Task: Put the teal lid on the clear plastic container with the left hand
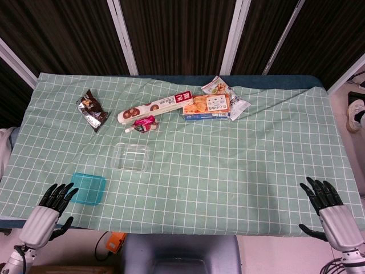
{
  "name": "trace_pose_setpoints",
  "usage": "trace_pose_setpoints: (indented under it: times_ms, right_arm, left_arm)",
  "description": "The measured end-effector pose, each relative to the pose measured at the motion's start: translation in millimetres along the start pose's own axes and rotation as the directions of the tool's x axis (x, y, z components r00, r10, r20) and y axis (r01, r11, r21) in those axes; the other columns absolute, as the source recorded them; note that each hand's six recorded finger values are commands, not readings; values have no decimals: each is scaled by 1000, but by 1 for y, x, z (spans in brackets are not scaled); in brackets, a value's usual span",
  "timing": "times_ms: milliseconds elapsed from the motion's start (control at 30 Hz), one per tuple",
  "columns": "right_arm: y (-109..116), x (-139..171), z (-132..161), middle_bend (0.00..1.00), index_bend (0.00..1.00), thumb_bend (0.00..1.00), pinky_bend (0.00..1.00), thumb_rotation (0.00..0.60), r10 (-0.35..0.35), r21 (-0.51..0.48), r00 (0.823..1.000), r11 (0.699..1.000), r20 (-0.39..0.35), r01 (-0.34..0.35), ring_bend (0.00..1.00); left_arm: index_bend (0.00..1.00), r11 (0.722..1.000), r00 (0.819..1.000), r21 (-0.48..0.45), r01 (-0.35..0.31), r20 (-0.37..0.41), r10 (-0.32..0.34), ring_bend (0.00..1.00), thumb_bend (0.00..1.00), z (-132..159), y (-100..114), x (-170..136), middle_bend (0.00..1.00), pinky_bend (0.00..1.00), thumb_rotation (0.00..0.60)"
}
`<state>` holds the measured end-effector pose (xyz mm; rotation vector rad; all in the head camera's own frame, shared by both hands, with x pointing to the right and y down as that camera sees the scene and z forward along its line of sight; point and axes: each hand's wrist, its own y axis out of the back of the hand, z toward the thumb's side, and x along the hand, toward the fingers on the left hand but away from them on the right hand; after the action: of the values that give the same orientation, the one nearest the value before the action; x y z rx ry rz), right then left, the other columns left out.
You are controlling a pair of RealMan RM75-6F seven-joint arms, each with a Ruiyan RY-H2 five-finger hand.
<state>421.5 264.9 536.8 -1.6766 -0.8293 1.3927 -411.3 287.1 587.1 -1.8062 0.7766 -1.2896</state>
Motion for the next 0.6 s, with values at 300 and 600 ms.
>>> trace_pose_setpoints:
  times_ms: [300, 600]
  right_arm:
    - [-2, 1, 2, 40, 0, 186, 0, 600, 12, -1, 1000, 1000, -13, -12, 0]
    - [-4, -1, 4, 40, 0, 186, 0, 600, 9, 4, 1000, 1000, -5, -9, 0]
  left_arm:
    - [0, 995, 995, -83, 56, 89, -49, 0, 328, 8, -8, 12, 1, 0, 600]
    - [0, 945, 936, -208, 252, 302, -183, 0, 246, -2, -27, 61, 0, 0, 600]
